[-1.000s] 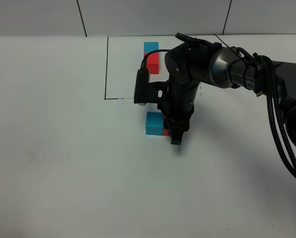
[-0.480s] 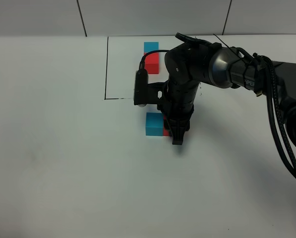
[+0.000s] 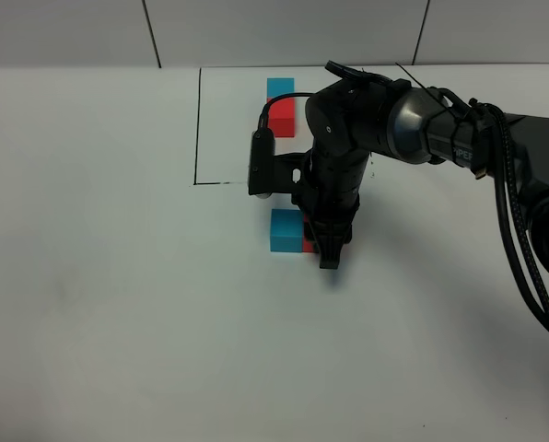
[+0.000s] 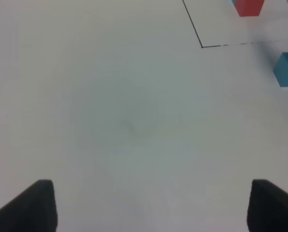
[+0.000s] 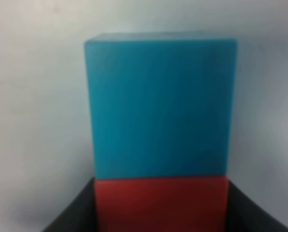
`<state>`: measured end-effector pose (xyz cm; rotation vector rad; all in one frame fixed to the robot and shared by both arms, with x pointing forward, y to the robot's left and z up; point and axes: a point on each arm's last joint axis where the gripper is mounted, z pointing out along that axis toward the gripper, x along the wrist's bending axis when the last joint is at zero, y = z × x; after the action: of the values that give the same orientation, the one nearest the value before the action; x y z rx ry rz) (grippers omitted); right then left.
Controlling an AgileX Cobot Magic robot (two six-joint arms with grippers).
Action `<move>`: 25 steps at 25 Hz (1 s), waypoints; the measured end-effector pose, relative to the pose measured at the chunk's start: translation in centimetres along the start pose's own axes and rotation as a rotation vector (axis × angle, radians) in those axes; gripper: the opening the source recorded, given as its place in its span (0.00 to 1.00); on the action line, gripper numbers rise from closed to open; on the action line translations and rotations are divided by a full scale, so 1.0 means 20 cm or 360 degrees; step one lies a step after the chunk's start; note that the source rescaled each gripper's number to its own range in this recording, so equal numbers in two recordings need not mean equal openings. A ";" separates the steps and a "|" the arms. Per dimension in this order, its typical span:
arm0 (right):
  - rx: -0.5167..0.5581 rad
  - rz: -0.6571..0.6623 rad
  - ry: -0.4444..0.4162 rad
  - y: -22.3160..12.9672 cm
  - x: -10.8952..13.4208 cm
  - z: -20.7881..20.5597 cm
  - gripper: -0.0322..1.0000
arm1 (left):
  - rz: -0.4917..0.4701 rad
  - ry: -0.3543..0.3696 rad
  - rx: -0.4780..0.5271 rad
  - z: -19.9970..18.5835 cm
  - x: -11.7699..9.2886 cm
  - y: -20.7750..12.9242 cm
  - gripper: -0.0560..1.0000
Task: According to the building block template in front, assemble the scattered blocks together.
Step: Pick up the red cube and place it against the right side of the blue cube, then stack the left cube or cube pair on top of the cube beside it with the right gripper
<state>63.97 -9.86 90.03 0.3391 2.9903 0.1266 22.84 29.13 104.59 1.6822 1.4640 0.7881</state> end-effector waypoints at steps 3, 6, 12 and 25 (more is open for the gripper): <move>0.0000 0.0000 0.0000 0.00 0.00 0.00 0.05 | 0.0000 0.0000 0.0000 0.00 0.00 0.00 0.87; -0.0004 0.0000 -0.0005 0.00 0.00 0.00 0.11 | 0.0001 0.0000 0.0000 0.00 0.00 0.00 0.87; -0.0043 0.0002 -0.0052 0.01 -0.01 -0.11 0.31 | 0.0001 0.0000 0.0000 0.00 0.00 0.00 0.87; -0.0145 0.0703 -0.0239 -0.46 -0.02 -0.69 0.55 | 0.0001 0.0000 0.0000 0.00 0.00 0.00 0.87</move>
<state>60.49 -19.83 102.78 0.9466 2.7028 0.2651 22.84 29.13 104.59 1.6830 1.4634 0.7886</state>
